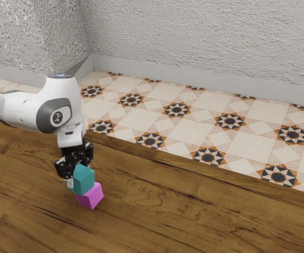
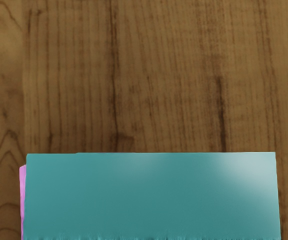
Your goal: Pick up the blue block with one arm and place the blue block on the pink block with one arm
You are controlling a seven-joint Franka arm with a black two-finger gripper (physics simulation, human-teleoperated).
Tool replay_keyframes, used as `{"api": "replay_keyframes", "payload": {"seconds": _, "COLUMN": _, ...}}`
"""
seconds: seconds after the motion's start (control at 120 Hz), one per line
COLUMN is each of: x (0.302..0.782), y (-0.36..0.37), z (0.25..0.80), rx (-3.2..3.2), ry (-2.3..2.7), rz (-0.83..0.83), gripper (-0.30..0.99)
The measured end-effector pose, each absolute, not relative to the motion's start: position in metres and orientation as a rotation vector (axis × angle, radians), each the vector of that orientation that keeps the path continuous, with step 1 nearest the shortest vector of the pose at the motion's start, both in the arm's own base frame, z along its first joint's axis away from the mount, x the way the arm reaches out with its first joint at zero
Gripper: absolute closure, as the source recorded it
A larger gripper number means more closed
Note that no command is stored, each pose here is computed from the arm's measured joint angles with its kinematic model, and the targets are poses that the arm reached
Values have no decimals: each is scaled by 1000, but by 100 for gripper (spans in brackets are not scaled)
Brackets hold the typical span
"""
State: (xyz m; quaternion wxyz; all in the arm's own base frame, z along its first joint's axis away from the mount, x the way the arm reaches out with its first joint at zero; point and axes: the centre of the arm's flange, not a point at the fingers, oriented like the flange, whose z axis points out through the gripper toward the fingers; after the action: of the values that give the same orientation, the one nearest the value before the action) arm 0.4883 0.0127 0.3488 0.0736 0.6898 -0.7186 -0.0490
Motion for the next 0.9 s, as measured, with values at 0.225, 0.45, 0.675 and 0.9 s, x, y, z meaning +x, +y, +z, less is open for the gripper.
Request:
{"api": "replay_keyframes", "payload": {"seconds": 0.225, "x": 494, "y": 15, "z": 349, "rx": 2054, "ry": -2190, "rz": -131, "gripper": 33}}
{"api": "replay_keyframes", "payload": {"seconds": 0.45, "x": 499, "y": 19, "z": 353, "rx": 2052, "ry": -2207, "rz": -99, "gripper": 33}}
{"api": "replay_keyframes", "payload": {"seconds": 0.675, "x": 502, "y": 27, "z": 348, "rx": 2064, "ry": -2199, "rz": -72, "gripper": 33}}
{"api": "replay_keyframes", "payload": {"seconds": 0.9, "x": 506, "y": 35, "z": 343, "rx": 2081, "ry": -2183, "rz": -49, "gripper": 33}}
